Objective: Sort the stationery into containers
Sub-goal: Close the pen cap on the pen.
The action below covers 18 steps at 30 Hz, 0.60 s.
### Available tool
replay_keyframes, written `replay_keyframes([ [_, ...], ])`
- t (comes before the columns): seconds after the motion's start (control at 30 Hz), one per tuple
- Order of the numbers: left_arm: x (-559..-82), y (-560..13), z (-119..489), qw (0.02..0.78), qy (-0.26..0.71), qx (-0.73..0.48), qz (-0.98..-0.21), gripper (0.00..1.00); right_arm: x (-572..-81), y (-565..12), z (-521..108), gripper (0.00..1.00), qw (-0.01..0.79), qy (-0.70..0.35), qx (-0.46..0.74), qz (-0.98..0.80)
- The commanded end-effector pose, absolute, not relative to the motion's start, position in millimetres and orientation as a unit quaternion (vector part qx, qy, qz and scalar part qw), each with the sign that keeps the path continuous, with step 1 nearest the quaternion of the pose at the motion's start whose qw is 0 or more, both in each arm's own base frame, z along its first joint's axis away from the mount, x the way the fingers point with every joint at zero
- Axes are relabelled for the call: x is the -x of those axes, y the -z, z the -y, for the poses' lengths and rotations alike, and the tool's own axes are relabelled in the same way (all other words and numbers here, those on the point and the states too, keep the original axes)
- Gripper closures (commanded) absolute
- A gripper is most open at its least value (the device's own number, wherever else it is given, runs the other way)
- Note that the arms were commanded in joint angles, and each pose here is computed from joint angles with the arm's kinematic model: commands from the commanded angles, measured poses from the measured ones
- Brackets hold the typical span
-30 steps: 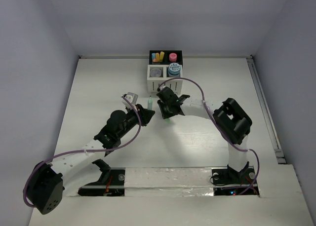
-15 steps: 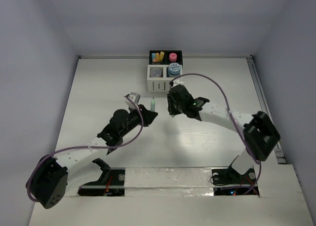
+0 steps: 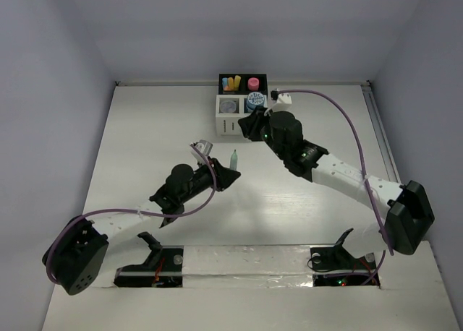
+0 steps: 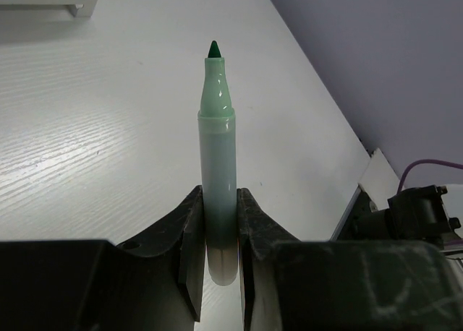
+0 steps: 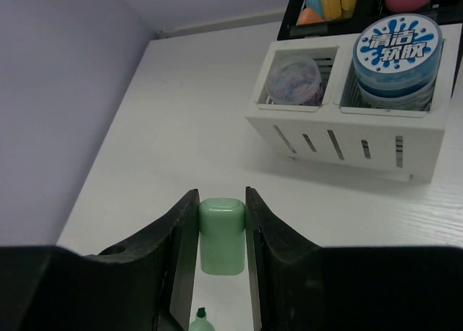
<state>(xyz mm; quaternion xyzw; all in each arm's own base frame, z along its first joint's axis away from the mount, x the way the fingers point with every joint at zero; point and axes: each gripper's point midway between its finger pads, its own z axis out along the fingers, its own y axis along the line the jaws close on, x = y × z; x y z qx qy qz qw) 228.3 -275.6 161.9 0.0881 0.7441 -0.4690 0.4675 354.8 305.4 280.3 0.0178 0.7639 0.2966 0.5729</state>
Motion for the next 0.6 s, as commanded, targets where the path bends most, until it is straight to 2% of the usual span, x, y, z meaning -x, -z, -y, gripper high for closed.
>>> replay_keyframes([
  [0.0, -230.1, -199.8, 286.5, 0.496, 0.500, -0.096, -0.703, 1.00, -359.1, -299.2, -317.8, 0.99, 0.586, -0.339, -0.037, -0.735],
  [0.57, -242.3, -215.8, 289.0, 0.515, 0.491, -0.081, -0.697, 1.00, -343.2, -285.2, -339.4, 0.99, 0.565, -0.357, -0.017, -0.744],
])
